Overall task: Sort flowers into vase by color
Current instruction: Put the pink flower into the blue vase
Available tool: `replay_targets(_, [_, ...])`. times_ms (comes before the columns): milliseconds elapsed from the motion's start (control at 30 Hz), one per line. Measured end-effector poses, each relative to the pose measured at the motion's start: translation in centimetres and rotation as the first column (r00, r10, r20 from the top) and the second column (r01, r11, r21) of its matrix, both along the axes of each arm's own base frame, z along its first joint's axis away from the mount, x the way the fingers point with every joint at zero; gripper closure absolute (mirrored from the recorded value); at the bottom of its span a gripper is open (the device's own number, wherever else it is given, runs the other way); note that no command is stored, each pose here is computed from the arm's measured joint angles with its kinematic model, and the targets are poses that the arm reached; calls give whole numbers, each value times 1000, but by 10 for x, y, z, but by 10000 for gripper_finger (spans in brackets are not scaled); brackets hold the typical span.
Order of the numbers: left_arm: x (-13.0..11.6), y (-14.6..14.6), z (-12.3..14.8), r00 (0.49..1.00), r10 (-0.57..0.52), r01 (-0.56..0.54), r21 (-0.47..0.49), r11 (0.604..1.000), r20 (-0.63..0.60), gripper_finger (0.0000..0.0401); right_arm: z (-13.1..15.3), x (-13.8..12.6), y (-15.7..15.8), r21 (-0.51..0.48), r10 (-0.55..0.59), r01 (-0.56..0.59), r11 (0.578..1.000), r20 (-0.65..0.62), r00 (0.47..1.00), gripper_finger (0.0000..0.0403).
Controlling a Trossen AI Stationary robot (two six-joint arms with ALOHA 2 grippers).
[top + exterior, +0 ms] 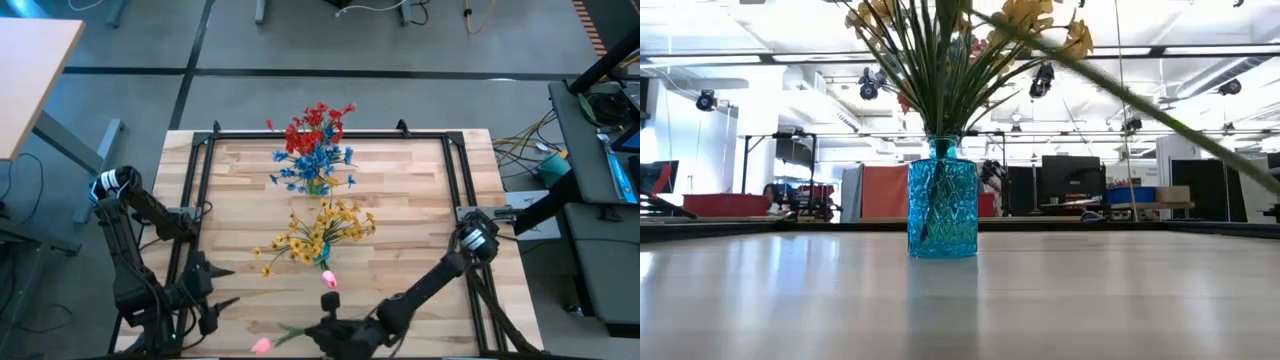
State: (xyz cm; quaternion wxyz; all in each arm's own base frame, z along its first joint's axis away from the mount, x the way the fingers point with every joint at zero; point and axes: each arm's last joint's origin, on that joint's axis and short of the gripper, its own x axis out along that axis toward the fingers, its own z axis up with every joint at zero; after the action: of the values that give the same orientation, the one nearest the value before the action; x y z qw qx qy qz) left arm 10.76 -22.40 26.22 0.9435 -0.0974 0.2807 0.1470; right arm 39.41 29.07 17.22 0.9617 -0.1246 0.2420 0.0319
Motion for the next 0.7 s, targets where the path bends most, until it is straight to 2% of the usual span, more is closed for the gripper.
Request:
replay_targets(167, [9, -19, 5, 983, -134, 122, 98, 988, 127, 101, 22, -6, 10, -94, 52, -35, 995, 189, 981, 392])
replay_targets(300, [14, -28, 11, 962, -191, 157, 178, 971, 193, 101, 47, -14, 7, -81, 112, -87, 993, 390, 914, 392])
replay_targets(433, [15, -30, 13, 956, -199, 154, 209, 966, 213, 101, 51, -31, -10, -66, 184, -178, 982, 558, 809, 392])
replay_targets(567, [15, -29, 13, 956, -196, 149, 215, 965, 217, 101, 51, -53, -35, -6, 142, -195, 981, 708, 692, 392])
replay_targets(700, [16, -28, 11, 954, -182, 124, 238, 963, 238, 101, 35, -71, -58, 13, 106, -196, 981, 804, 586, 392])
